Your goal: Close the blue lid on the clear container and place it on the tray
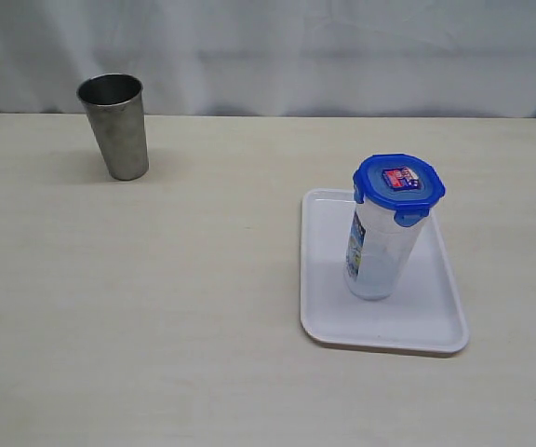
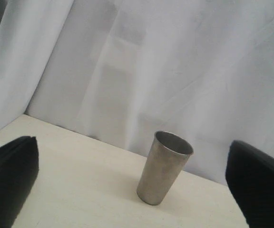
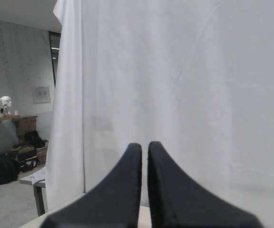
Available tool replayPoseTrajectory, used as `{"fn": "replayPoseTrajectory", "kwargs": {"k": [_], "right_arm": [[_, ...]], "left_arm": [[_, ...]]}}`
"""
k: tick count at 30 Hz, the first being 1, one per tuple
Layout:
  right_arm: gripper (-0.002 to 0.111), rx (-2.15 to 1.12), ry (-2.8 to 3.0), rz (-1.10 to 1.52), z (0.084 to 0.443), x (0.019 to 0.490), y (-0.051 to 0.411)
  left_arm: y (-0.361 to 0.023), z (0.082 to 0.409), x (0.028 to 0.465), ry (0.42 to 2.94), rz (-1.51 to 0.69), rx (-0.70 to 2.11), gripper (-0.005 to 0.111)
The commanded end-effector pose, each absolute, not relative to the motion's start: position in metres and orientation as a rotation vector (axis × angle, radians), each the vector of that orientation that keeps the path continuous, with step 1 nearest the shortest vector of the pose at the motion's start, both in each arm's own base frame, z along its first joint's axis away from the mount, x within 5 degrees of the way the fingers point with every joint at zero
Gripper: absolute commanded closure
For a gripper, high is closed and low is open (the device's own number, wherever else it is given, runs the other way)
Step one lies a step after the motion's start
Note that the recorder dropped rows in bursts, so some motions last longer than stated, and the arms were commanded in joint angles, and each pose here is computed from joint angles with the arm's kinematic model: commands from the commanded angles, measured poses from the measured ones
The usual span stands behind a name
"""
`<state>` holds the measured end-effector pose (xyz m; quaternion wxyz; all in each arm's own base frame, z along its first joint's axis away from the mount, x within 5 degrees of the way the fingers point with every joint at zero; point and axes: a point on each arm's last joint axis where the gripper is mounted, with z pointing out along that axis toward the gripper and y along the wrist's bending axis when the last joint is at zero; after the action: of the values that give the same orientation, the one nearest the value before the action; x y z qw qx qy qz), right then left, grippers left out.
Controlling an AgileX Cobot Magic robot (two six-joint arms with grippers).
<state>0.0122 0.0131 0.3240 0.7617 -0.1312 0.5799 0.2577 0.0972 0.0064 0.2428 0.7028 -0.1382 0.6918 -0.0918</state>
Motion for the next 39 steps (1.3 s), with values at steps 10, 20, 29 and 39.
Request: {"fn": "replayPoseTrajectory", "kwargs": {"k": [10, 20, 29, 39], "right_arm": [[0.104, -0.274, 1.265, 0.567, 0.323, 0.012, 0.013], [0.104, -0.274, 1.265, 0.567, 0.323, 0.012, 0.013], [0.104, -0.274, 1.265, 0.567, 0.323, 0.012, 0.013], [0.104, -0.273, 1.264, 0.567, 0.323, 0.012, 0.013]], "left_arm": [[0.001, 0.237, 0.053, 1.469, -0.199, -0.234, 0.002], [0.0, 0.233, 0.051, 1.512, -0.154, -0.18, 0.002], [0.003, 0.224, 0.052, 1.589, 0.059, -0.025, 0.002], [0.004, 0.197, 0.056, 1.661, 0.127, 0.029, 0.002]]}}
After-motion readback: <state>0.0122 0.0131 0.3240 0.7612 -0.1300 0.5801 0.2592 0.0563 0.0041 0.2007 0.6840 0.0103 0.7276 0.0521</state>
